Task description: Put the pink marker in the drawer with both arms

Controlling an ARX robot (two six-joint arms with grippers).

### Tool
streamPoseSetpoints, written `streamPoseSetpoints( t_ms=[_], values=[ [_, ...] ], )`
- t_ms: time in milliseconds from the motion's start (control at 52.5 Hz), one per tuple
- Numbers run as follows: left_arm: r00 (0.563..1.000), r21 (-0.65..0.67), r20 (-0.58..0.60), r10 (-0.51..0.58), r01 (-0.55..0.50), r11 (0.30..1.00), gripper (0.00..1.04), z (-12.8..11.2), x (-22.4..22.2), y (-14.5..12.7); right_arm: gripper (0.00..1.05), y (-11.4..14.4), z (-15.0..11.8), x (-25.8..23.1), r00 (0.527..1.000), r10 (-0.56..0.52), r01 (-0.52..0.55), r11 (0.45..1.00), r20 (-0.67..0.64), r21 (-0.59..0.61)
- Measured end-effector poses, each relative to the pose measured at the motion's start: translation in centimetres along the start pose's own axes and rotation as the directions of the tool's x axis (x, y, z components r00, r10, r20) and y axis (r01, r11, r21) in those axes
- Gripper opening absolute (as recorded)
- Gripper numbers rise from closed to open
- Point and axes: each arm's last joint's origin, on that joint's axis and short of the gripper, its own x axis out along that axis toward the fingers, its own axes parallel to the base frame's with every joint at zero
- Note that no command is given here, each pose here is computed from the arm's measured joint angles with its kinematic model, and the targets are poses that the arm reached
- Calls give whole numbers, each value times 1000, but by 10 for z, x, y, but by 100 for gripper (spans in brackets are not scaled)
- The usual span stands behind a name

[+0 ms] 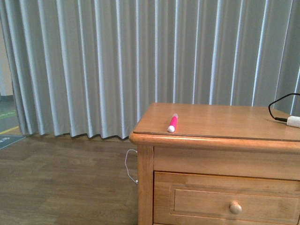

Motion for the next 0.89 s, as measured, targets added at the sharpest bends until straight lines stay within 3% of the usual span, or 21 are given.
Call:
streamPoseSetpoints(
  t_ms=[685, 742, 818, 894],
  values=[
    [1000, 0, 0, 0, 0, 1000, 98, 0, 0, 0, 96, 0, 0, 0, 1000, 0, 0, 1000, 0, 0],
    [1000, 0, 0, 0, 0, 1000, 98, 0, 0, 0, 96, 0, 0, 0, 994, -19, 18, 1000, -106, -17],
    [1000, 0, 0, 0, 0, 1000, 98, 0, 0, 0, 96, 2, -3, 4, 945, -31, 15, 999, -325, -52],
    [1000, 0, 0, 0, 0, 1000, 98, 0, 0, 0, 96, 8, -5, 15, 923, 1, -27, 998, -384, -63]
  ],
)
